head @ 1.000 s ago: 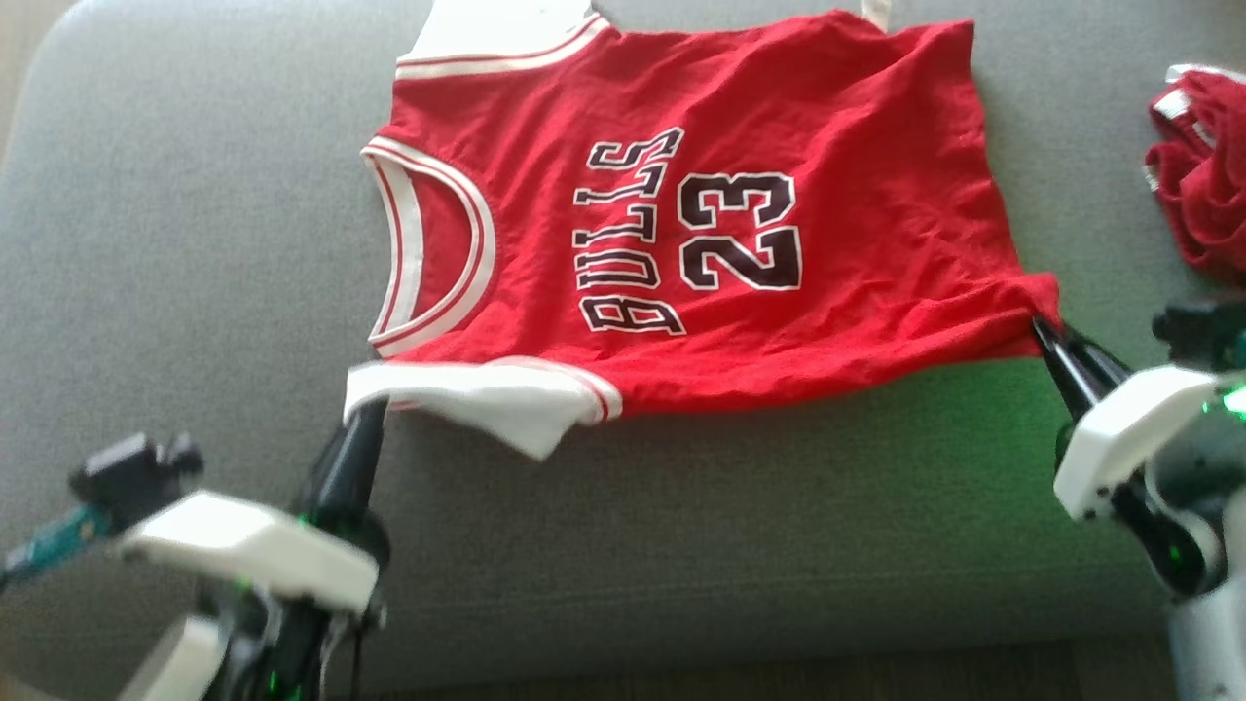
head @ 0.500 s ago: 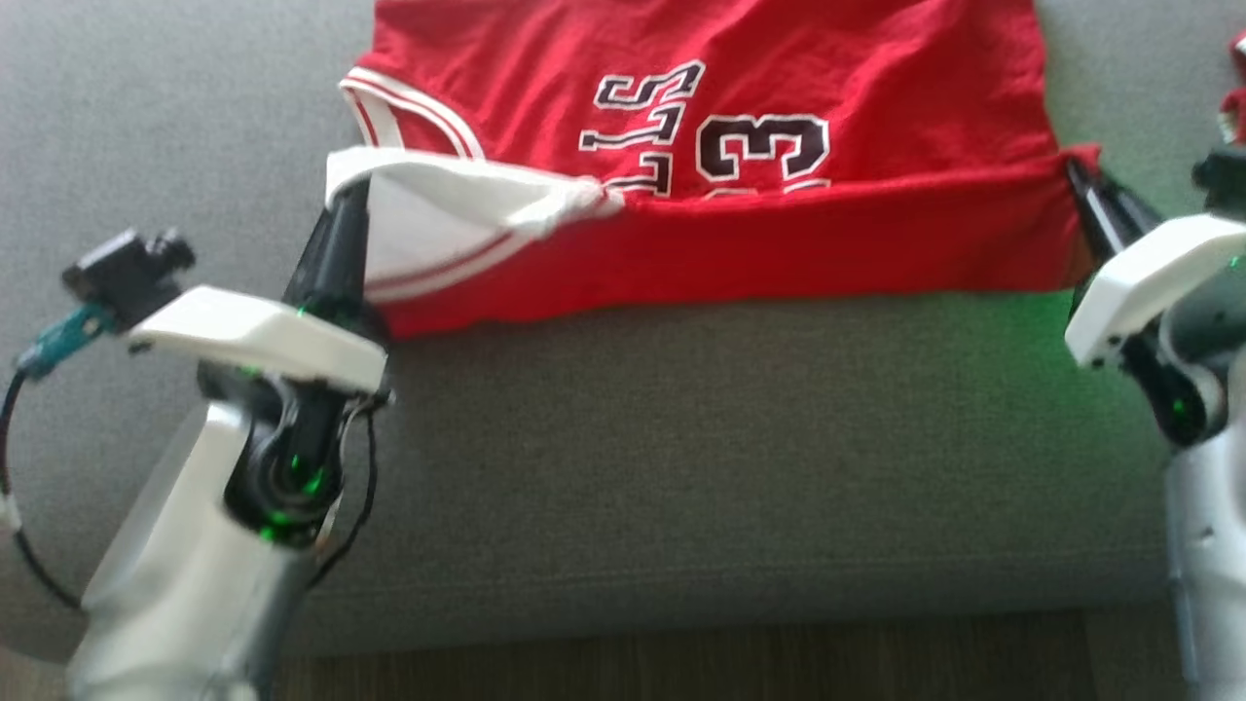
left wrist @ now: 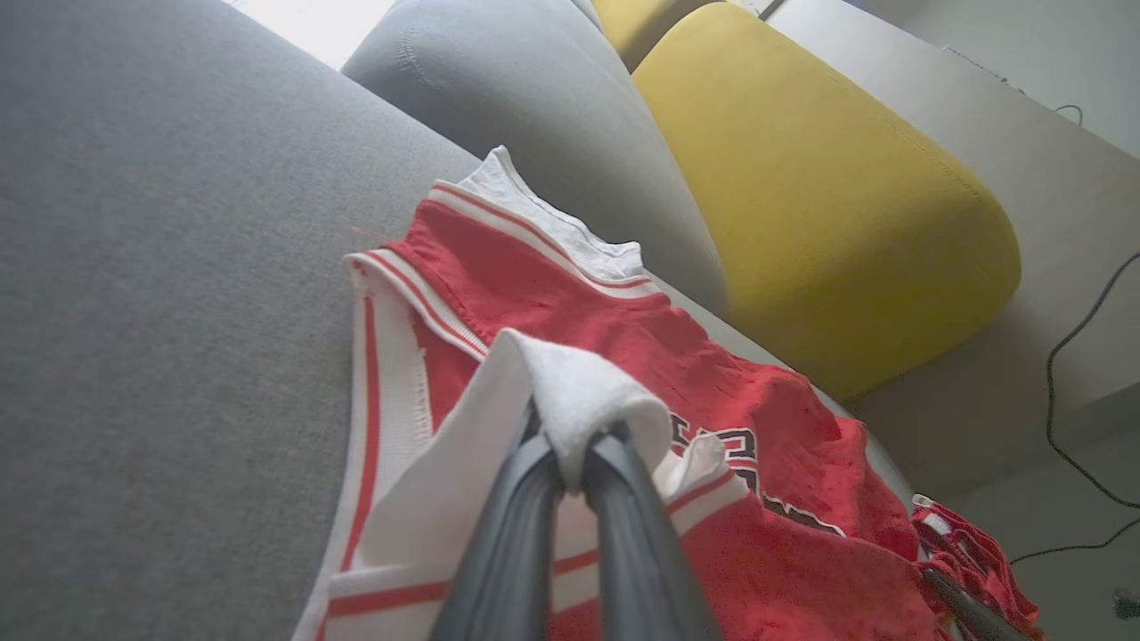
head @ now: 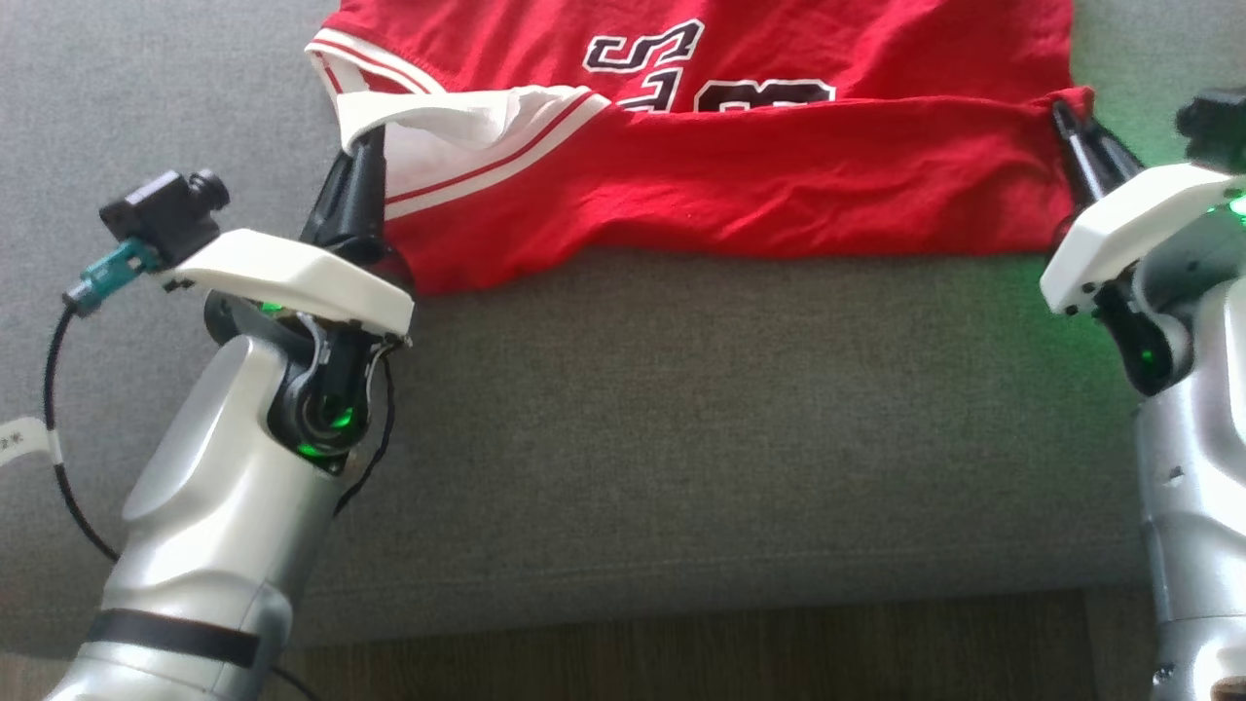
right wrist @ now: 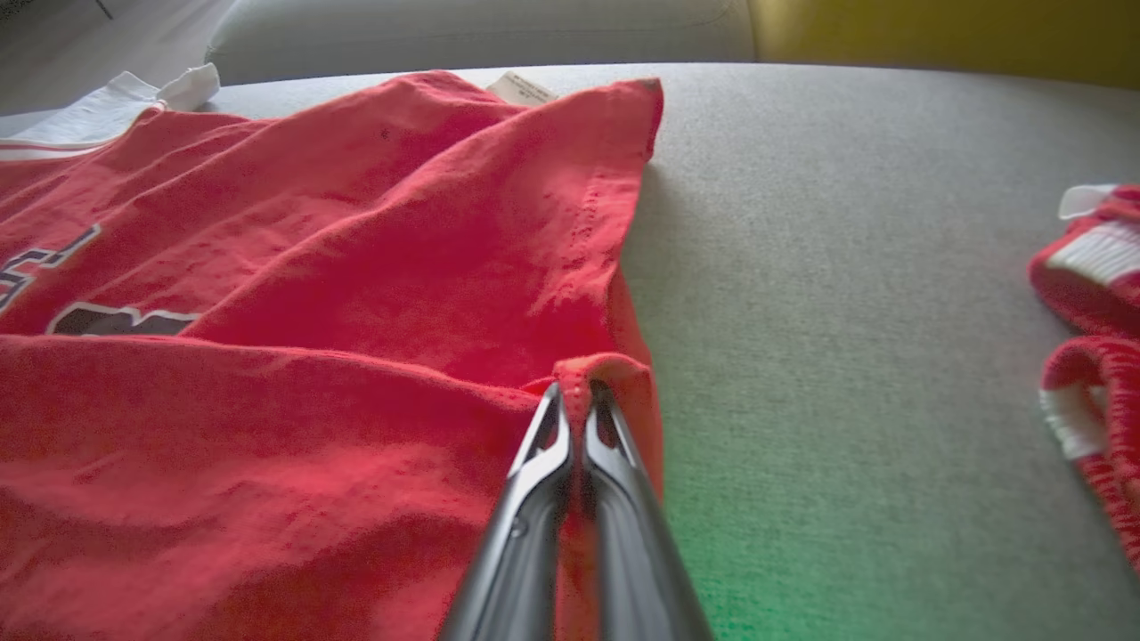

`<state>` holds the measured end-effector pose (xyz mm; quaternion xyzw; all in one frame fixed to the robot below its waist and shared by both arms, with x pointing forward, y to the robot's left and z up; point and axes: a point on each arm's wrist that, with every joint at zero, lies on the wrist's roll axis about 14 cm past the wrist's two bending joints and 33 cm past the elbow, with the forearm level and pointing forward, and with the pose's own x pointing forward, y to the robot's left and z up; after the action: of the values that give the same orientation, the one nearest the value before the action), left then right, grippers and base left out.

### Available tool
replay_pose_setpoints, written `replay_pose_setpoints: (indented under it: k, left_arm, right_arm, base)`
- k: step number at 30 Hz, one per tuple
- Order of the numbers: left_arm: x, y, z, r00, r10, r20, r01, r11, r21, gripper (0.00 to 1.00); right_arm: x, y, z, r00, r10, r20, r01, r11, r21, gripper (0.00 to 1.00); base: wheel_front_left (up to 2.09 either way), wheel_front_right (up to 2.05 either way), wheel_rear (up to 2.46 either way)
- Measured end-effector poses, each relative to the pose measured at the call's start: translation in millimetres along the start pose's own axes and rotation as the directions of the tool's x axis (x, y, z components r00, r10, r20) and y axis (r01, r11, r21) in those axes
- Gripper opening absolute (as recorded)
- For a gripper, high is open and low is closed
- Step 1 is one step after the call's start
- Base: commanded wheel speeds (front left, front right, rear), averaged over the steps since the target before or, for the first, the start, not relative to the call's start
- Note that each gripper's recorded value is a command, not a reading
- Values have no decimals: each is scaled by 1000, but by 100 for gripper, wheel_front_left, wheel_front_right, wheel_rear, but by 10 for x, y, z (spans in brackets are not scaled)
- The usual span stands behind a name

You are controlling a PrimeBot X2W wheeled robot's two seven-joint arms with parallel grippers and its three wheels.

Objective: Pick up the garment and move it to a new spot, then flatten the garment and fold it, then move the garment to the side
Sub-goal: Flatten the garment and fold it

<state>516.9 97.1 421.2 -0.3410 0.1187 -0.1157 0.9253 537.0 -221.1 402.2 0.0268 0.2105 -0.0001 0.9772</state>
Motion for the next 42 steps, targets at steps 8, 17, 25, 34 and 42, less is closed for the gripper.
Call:
replay_pose_setpoints:
  k: [8,17,25,34,42]
  left_arm:
    - [-52,-191,177,997,-42,62,37,997,74,100]
    - [-692,44,-407,987,151,-47,-150,988,28,100]
    - [-711,291,-343,957,291,-17,-290,956,37,100]
    - [-751,415,-370,937,349,-27,-346,935,74,100]
    - [-785,473,-492,927,363,-90,-350,927,136,100]
  right_arm:
    - [-123,30,355,986,6,169,-8,1000,10,100]
    - [-535,-113,229,978,-38,207,31,999,39,100]
    - [-640,-57,310,970,-39,240,24,998,64,100]
    - [-713,-110,300,970,-56,235,40,997,73,100]
    - [-725,-94,326,969,-56,240,38,996,82,100]
  base:
    - [0,0,0]
    - [0,0,0]
    - [0,0,0]
    - [0,0,0]
    - [0,0,0]
